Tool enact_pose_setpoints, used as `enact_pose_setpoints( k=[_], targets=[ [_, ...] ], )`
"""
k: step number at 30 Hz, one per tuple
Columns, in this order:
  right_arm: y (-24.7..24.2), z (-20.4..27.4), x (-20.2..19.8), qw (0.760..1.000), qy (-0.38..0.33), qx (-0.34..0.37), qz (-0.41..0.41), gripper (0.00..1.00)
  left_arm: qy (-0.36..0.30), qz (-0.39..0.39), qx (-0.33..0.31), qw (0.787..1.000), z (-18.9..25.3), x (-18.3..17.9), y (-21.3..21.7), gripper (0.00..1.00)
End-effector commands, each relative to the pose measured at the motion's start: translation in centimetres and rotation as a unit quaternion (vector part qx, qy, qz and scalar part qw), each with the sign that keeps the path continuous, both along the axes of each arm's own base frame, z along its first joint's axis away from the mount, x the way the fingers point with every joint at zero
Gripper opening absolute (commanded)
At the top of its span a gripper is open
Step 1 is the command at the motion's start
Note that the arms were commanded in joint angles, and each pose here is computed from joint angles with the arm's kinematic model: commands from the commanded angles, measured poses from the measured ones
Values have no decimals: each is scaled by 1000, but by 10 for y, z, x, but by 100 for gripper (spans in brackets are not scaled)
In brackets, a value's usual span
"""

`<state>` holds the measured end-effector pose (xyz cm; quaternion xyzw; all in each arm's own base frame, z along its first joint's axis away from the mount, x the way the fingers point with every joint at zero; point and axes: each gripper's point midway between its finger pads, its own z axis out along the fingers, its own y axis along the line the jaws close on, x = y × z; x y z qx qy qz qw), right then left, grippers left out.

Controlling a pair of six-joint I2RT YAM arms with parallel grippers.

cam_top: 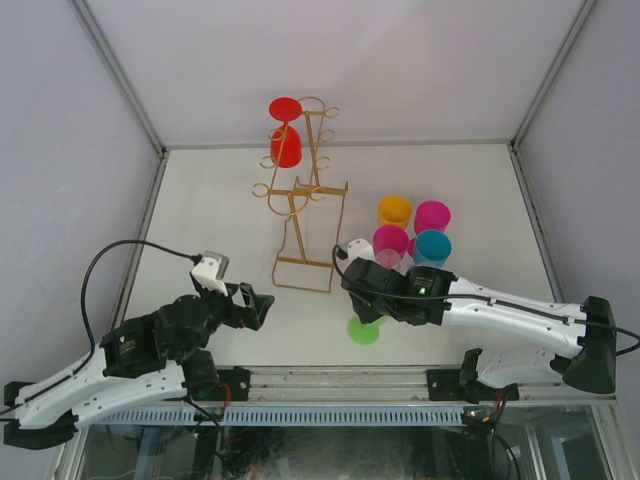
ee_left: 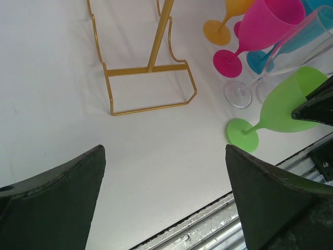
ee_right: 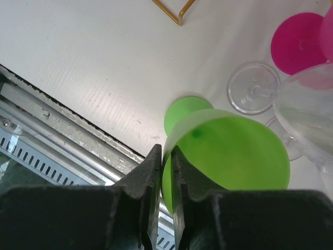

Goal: Take the wine glass off the wine glass rack
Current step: Place the wine glass at the center of the board, then pick up the wine glass from the wine rack.

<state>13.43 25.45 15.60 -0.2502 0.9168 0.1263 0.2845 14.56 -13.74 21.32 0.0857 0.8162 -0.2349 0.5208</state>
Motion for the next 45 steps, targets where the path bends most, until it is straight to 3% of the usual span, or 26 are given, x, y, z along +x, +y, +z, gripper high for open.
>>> enact_pose_setpoints(
  k=[1,12,21,25,34,40,45],
  targets=[
    [6,17,10,999,-18,38,-20,11,-4,2,-31,1000,25,1,-2,100],
    [8,29,15,996,-19,86,-33,21,68,-16,-52,996,12,-1,-12,100],
    [7,75,14,981,-35,187,-32,33,66,33,-90,993,26,19,4,100],
    [0,110,14,964,-58,260,-26,39,48,88,-117,988,59,43,16,100],
    [-66,157,16,923,-131,348,-101,62,-30,160,-126,979,147,75,50,100],
    [-89,169,10,897,-166,394,-117,76,-64,141,-154,976,200,105,49,100],
    [-100,171,11,892,-182,393,-132,78,-51,77,-212,973,225,144,31,100]
  ],
)
